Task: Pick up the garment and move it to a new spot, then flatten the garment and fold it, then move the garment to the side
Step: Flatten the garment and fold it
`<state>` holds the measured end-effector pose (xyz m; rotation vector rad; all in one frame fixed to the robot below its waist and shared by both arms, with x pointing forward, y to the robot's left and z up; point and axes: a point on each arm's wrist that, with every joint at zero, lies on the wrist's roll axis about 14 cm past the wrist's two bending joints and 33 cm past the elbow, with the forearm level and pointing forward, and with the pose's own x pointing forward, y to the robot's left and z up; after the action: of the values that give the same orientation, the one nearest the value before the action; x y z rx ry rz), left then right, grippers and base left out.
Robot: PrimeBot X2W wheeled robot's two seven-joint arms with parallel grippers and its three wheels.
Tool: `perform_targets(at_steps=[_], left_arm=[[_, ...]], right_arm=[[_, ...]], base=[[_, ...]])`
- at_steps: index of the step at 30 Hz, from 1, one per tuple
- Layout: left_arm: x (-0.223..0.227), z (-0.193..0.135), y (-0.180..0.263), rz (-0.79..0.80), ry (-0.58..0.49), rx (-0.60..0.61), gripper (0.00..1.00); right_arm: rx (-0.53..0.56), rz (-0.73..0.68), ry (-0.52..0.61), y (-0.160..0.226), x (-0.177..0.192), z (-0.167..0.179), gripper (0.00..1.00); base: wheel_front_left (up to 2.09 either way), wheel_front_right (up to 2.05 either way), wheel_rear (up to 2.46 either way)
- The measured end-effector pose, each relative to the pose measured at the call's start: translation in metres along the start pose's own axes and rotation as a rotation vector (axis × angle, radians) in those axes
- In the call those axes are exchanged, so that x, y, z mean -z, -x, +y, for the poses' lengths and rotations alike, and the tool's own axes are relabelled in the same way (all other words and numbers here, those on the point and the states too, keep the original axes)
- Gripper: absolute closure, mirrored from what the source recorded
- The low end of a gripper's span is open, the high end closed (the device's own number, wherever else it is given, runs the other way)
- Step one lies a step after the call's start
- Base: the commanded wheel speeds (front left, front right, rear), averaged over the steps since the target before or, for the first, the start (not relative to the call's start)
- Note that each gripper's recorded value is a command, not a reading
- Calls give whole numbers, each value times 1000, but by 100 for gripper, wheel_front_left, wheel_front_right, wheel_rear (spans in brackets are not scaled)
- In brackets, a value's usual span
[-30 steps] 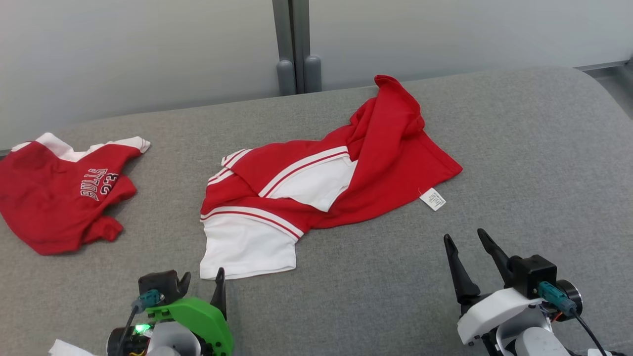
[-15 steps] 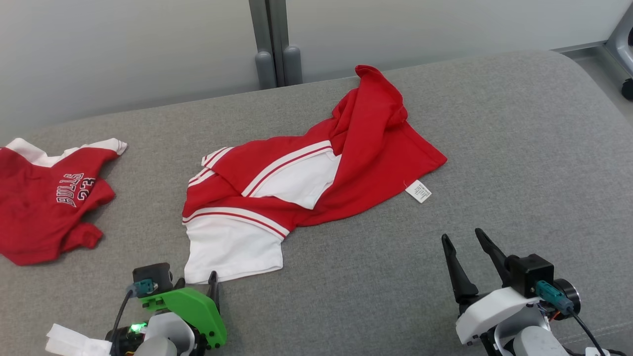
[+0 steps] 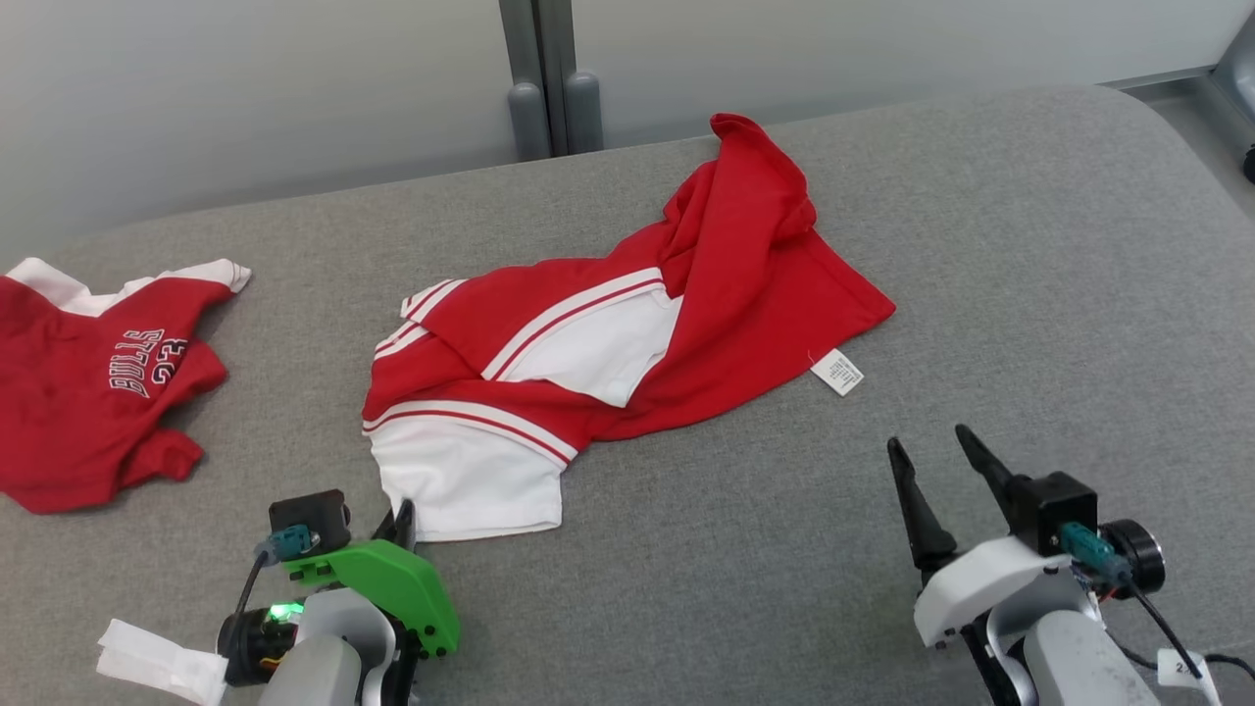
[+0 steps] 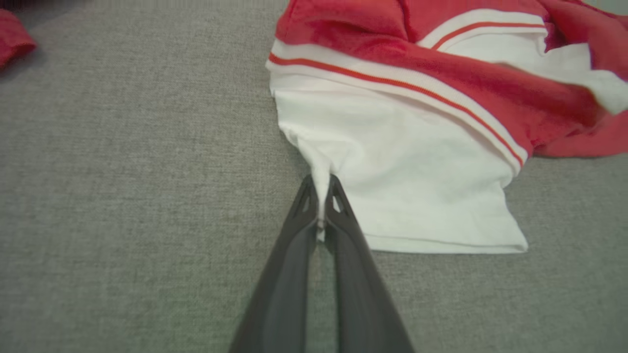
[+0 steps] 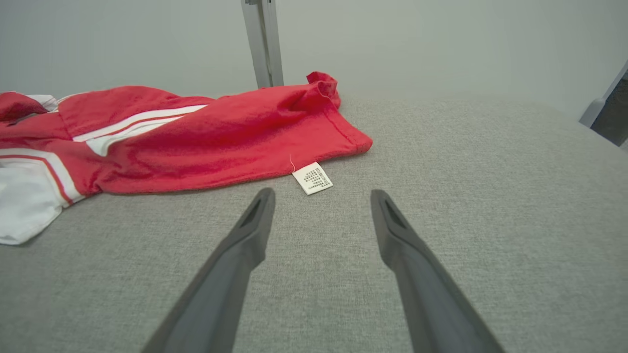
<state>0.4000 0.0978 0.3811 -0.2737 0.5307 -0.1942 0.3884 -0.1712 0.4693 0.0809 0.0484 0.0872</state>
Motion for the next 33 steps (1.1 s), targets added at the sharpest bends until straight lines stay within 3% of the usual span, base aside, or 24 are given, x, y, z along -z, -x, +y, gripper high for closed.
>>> perform_targets(at_steps=[13, 26, 31, 32, 33], left_arm=[[-32, -4, -5, -161, 17, 33, 100], [-44, 7, -10, -236, 54, 23, 100], [-44, 12, -11, -244, 63, 5, 100], [-45, 12, -11, -245, 64, 5, 100], [-46, 12, -11, -249, 65, 6, 100]], right_arm=[[74, 138, 187, -91, -18, -46, 0], [-25, 482, 226, -139, 56, -29, 0], [-48, 558, 163, -146, 73, -15, 0], [-50, 569, 141, -147, 74, -12, 8], [-50, 577, 119, -148, 75, -10, 56]], base=[[0, 0, 0], [0, 0, 0], [0, 0, 0], [0, 0, 0], [0, 0, 0]])
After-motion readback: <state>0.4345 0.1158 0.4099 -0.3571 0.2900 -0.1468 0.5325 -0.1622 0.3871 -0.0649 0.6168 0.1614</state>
